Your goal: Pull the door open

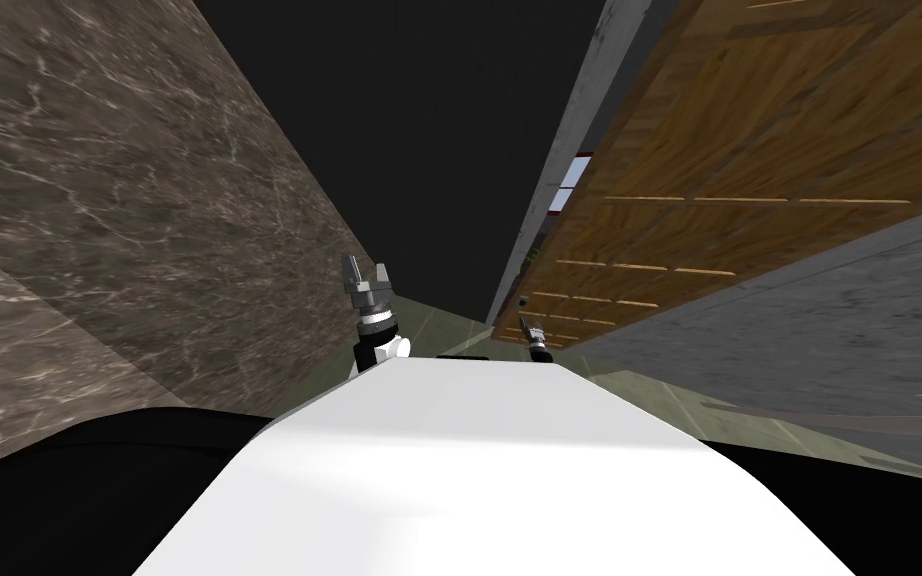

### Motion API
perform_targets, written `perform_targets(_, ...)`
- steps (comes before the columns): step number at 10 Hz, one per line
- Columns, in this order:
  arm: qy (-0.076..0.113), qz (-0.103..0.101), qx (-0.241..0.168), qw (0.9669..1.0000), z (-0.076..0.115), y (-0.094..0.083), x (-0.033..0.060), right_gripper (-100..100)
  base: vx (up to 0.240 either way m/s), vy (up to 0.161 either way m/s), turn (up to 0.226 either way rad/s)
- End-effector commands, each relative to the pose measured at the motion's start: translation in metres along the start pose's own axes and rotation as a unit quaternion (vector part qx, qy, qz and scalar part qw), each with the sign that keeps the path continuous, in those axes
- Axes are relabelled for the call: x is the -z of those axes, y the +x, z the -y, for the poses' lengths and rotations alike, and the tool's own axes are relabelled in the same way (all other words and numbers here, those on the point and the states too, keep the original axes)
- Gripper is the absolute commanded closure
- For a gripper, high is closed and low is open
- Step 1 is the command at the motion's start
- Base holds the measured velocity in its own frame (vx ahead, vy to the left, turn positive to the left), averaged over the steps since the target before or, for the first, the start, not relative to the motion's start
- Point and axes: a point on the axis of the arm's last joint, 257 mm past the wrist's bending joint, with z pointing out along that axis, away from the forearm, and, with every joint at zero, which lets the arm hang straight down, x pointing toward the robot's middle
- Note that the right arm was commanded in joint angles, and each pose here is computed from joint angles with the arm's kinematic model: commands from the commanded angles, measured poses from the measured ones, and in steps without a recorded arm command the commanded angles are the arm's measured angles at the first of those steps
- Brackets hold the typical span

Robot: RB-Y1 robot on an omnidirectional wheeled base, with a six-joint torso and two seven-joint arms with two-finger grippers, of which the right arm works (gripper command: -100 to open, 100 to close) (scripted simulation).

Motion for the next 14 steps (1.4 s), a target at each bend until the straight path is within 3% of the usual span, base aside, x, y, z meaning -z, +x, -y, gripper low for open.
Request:
perform_targets(1,-0.003,0.0,0.03,0.9996,0.0009,-0.0009,0.0008,-100,-0.027,0.006,0.0)
perform_targets(5,-0.007,0.0,0.075,0.9972,0.0023,-0.0017,0.0024,-100,-0.02,0.002,0.0)
perform_targets(7,-0.004,0.0,0.069,0.9976,0.0023,-0.0017,0.0011,-100,0.046,-0.005,0.013)
perform_targets(14,0.005,0.001,0.069,0.9976,0.0023,-0.0018,-0.0035,-100,0.196,-0.041,0.03)
